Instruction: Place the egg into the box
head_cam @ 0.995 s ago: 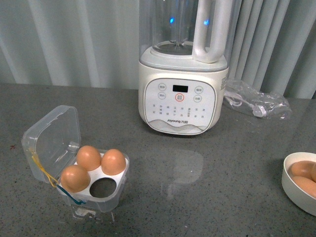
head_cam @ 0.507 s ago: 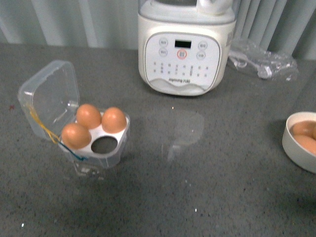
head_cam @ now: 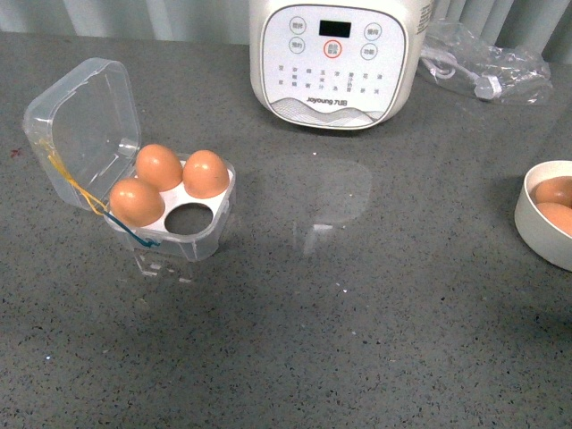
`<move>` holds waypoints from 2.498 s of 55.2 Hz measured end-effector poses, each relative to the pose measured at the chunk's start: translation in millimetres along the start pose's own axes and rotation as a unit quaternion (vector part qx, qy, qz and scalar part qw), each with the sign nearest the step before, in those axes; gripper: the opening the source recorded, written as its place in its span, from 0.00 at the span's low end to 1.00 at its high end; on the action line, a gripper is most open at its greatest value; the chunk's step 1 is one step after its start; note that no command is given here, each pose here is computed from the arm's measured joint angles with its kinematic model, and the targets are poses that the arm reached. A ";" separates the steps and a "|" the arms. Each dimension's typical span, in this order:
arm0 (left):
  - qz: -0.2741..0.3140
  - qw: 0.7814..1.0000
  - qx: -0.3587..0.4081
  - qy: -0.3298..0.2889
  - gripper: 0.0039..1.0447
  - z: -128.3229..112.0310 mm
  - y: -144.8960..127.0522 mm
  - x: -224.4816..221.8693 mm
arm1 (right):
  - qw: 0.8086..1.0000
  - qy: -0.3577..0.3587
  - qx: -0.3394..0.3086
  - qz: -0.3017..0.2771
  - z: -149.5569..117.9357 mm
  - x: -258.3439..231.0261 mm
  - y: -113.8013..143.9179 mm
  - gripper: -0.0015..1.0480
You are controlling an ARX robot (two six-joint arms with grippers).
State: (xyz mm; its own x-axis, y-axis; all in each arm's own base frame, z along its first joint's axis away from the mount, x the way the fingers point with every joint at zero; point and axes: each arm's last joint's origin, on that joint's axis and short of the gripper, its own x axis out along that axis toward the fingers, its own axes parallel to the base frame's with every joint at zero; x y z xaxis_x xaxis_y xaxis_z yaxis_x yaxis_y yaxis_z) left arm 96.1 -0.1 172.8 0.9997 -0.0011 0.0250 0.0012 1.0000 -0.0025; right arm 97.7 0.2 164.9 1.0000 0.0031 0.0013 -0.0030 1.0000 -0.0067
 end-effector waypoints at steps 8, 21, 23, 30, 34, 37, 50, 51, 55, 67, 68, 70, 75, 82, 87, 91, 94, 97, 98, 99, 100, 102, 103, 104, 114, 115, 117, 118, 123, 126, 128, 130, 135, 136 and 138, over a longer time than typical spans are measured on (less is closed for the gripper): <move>0.000 1.000 0.000 0.000 0.94 0.0 0.0 0.0 | 1.000 0.000 0.000 0.000 0.0 0.0 0.0 0.93; 0.000 1.000 0.000 0.000 0.94 0.0 0.0 0.0 | 1.000 0.000 0.000 0.000 0.0 0.0 0.0 0.93; 0.000 1.000 0.000 0.000 0.94 0.0 0.0 0.0 | 1.000 0.000 0.000 0.000 0.0 0.0 0.0 0.93; 0.000 1.000 0.000 0.000 0.94 0.0 0.0 0.0 | 1.000 0.000 0.000 0.000 0.0 0.0 0.0 0.93; 0.000 1.000 0.000 0.000 0.94 0.0 0.0 0.0 | 1.000 0.000 0.000 0.000 0.0 0.0 0.0 0.93; 0.000 1.000 0.000 0.000 0.94 0.0 0.0 0.0 | 1.000 0.000 0.000 0.000 0.0 0.0 0.0 0.93; 0.000 1.000 0.000 0.000 0.94 0.0 0.0 0.0 | 1.000 0.000 0.000 0.000 0.0 0.0 0.0 0.93; 0.000 1.000 0.000 0.000 0.94 0.0 0.0 0.0 | 1.000 0.000 0.000 0.000 0.0 0.0 0.0 0.93; 0.000 1.000 0.000 0.000 0.94 0.0 0.0 0.0 | 1.000 0.000 0.000 0.000 0.0 0.0 0.0 0.93; 0.000 1.000 0.000 0.000 0.94 0.0 0.0 0.0 | 1.000 0.000 0.000 0.000 0.0 0.0 0.0 0.93; 0.000 1.000 0.000 0.000 0.94 0.0 0.0 0.0 | 1.000 0.000 0.000 0.000 0.0 0.0 0.0 0.93; 0.000 1.000 0.000 0.000 0.94 0.0 0.0 0.0 | 1.000 0.000 0.000 0.000 0.0 0.0 0.0 0.93; 0.000 1.000 0.000 0.000 0.94 0.0 0.0 0.0 | 1.000 0.000 0.000 0.000 0.0 0.0 0.0 0.93; 0.000 1.000 0.000 0.000 0.94 0.0 0.0 0.0 | 1.000 0.000 0.000 0.000 0.0 0.0 0.0 0.93; 0.000 1.000 0.000 0.000 0.94 0.0 0.0 0.0 | 1.000 0.000 0.000 0.000 0.0 0.0 0.0 0.93; 0.000 1.000 0.000 0.000 0.94 0.0 0.0 0.0 | 0.999 0.039 -0.020 -0.012 -0.8 1.0 -0.8 0.93; 0.000 1.000 0.000 0.000 0.94 0.0 0.0 0.0 | 0.997 0.072 -0.038 -0.010 -1.4 6.3 -2.2 0.93; 0.000 1.000 0.000 0.000 0.94 0.0 0.0 0.0 | 0.995 0.092 -0.046 -0.005 -1.9 13.9 -4.3 0.93; 0.000 1.000 0.000 0.000 0.94 0.0 0.0 0.0 | 0.994 0.097 -0.049 -0.004 -2.2 17.1 -5.4 0.93; 0.000 1.000 0.000 0.000 0.94 0.0 0.0 0.0 | 0.993 0.101 -0.052 -0.004 -2.4 20.5 -6.4 0.93; 0.000 1.000 0.000 0.000 0.94 0.0 0.0 0.0 | 0.993 0.104 -0.053 -0.004 -2.5 22.2 -6.9 0.93; 0.000 1.000 0.000 0.000 0.94 0.0 0.0 0.0 | 0.992 0.111 -0.058 -0.002 -3.2 29.1 -8.8 0.93; 0.000 1.000 0.000 0.000 0.94 0.0 0.0 0.0 | 0.992 0.113 -0.058 -0.004 -3.4 30.8 -9.5 0.93; 0.000 1.000 0.000 0.000 0.94 0.0 0.0 0.0 | 0.991 0.117 -0.058 0.000 -3.8 34.2 -10.6 0.93; 0.000 1.000 0.000 0.000 0.94 0.0 0.0 0.0 | 0.989 0.139 -0.052 0.008 -8.6 63.6 -16.8 0.93; 0.000 1.000 0.000 0.000 0.94 0.0 0.0 0.0 | 0.989 0.141 -0.052 0.009 -9.2 67.3 -17.2 0.93; 0.000 1.000 0.000 0.000 0.94 0.0 0.0 0.0 | 0.988 0.142 -0.051 0.009 -10.2 72.1 -17.8 0.93; 0.000 1.000 0.000 0.000 0.94 0.0 0.0 0.0 | 0.988 0.143 -0.051 0.009 -10.7 73.6 -18.0 0.93; 0.000 1.000 0.000 0.000 0.94 0.0 0.0 0.0 | 0.987 0.151 -0.044 0.010 -14.9 87.1 -19.6 0.93; 0.000 1.000 0.000 0.000 0.94 0.0 0.0 0.0 | 0.987 0.155 -0.039 0.010 -17.3 94.1 -20.5 0.93; 0.000 1.000 0.000 0.000 0.94 0.0 0.0 0.0 | 0.987 0.156 -0.038 0.008 -18.4 98.5 -21.1 0.93; 0.000 1.000 0.000 0.000 0.94 0.0 0.0 0.0 | 0.987 0.156 -0.034 0.007 -19.5 104.4 -21.9 0.93; 0.000 1.000 0.000 0.000 0.94 0.0 0.0 0.0 | 0.987 0.158 -0.030 0.004 -21.7 115.9 -23.2 0.93; 0.000 1.000 0.000 0.000 0.94 0.0 0.0 0.0 | 0.987 0.158 -0.029 0.004 -22.4 118.4 -23.4 0.93; 0.000 1.000 0.000 0.000 0.94 0.0 0.0 0.0 | 0.987 0.160 -0.029 0.004 -23.4 122.2 -23.4 0.93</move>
State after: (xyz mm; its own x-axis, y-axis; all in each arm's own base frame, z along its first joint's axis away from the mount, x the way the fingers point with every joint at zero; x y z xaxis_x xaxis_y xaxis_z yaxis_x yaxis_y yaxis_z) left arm 96.1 -0.1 172.9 0.9997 -0.0008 0.0254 0.0008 1.0000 -0.0025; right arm 219.9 -23.0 141.8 0.9492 -0.0004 -0.3146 -0.0200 0.9979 -0.0617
